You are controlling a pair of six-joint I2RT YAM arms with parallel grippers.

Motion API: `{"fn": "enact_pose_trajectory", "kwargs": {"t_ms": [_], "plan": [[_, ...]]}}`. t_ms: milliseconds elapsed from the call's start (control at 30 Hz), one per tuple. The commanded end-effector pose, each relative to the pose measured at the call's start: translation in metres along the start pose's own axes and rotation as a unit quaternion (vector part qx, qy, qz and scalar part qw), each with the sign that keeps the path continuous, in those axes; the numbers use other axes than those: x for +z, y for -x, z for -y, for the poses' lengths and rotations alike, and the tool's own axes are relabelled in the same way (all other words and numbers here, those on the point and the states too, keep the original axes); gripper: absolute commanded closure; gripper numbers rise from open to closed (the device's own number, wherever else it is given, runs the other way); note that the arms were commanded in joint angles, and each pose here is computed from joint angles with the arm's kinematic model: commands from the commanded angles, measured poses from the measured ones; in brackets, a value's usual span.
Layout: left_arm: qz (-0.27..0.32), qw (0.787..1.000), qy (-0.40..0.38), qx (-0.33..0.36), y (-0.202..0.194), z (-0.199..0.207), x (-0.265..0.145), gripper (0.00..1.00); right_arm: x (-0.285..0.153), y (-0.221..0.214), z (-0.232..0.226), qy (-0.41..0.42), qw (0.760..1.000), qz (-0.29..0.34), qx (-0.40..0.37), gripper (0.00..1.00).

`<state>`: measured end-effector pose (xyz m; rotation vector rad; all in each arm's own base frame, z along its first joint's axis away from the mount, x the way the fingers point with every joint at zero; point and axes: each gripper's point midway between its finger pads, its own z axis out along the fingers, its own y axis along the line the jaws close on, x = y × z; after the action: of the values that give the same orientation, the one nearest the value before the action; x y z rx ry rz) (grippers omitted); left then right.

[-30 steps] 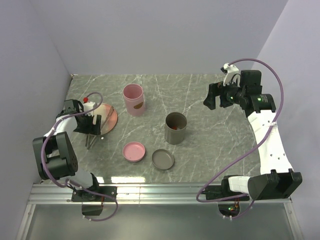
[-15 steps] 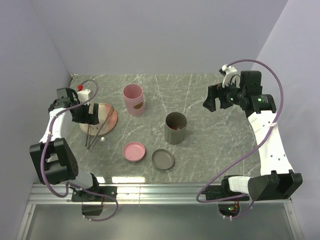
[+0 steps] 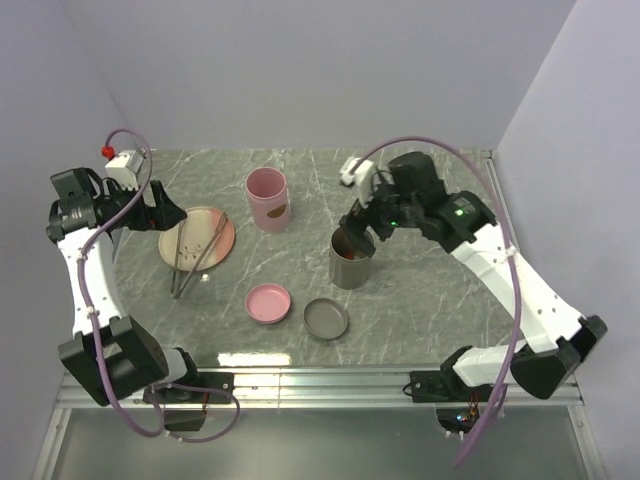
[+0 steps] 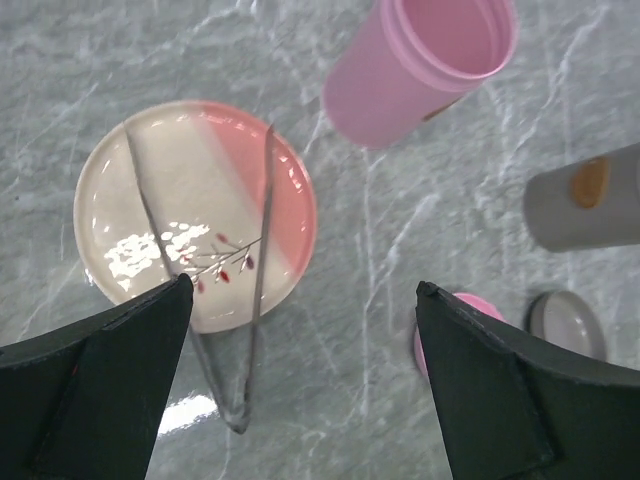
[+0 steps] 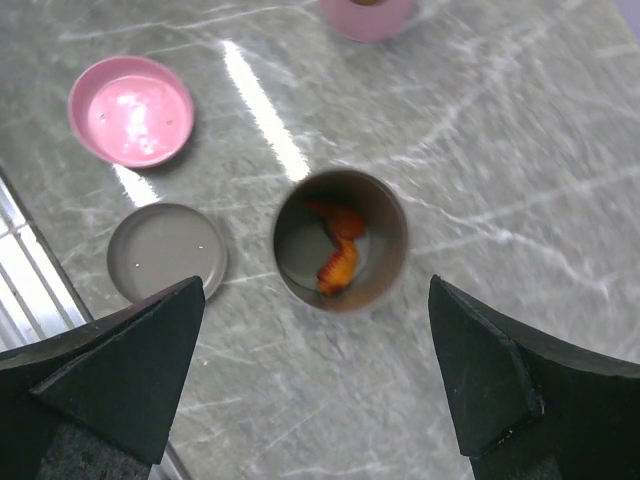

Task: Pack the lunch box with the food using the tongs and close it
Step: Pick up the box lid from the center of the board.

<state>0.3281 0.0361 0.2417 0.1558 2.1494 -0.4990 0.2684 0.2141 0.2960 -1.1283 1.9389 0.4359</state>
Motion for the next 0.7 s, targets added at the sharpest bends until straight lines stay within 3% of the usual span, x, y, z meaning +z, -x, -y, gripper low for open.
{"fn": "enact_pose_trajectory", "kwargs": {"t_ms": [0,267,400,433,600,667], "plan": [[0.058,0.997,-0.048,0.019,0.023,0.032,-0.023,0.01,0.021,0.013,-0.018,0.012,0.998,-0.009,-0.064,0.0],[0.13,0.99,0.006,0.048,0.034,0.042,-0.043,0.01,0.048,-0.01,-0.085,0.112,0.984,-0.041,-0.13,0.0],[0.126,0.988,-0.047,0.072,0.026,0.064,-0.046,0.01,0.056,-0.04,-0.118,0.155,0.974,-0.069,-0.152,0.02],[0.125,0.985,-0.091,0.076,0.023,0.079,-0.047,0.01,0.059,-0.053,-0.125,0.164,0.972,-0.08,-0.145,0.02],[0.073,0.966,-0.171,0.182,-0.023,0.115,-0.038,0.01,0.051,-0.054,-0.125,0.159,0.976,-0.064,-0.133,0.0],[0.041,0.941,-0.211,0.262,-0.05,0.137,-0.027,0.02,0.045,-0.045,-0.119,0.15,0.98,-0.043,-0.124,0.0]]}}
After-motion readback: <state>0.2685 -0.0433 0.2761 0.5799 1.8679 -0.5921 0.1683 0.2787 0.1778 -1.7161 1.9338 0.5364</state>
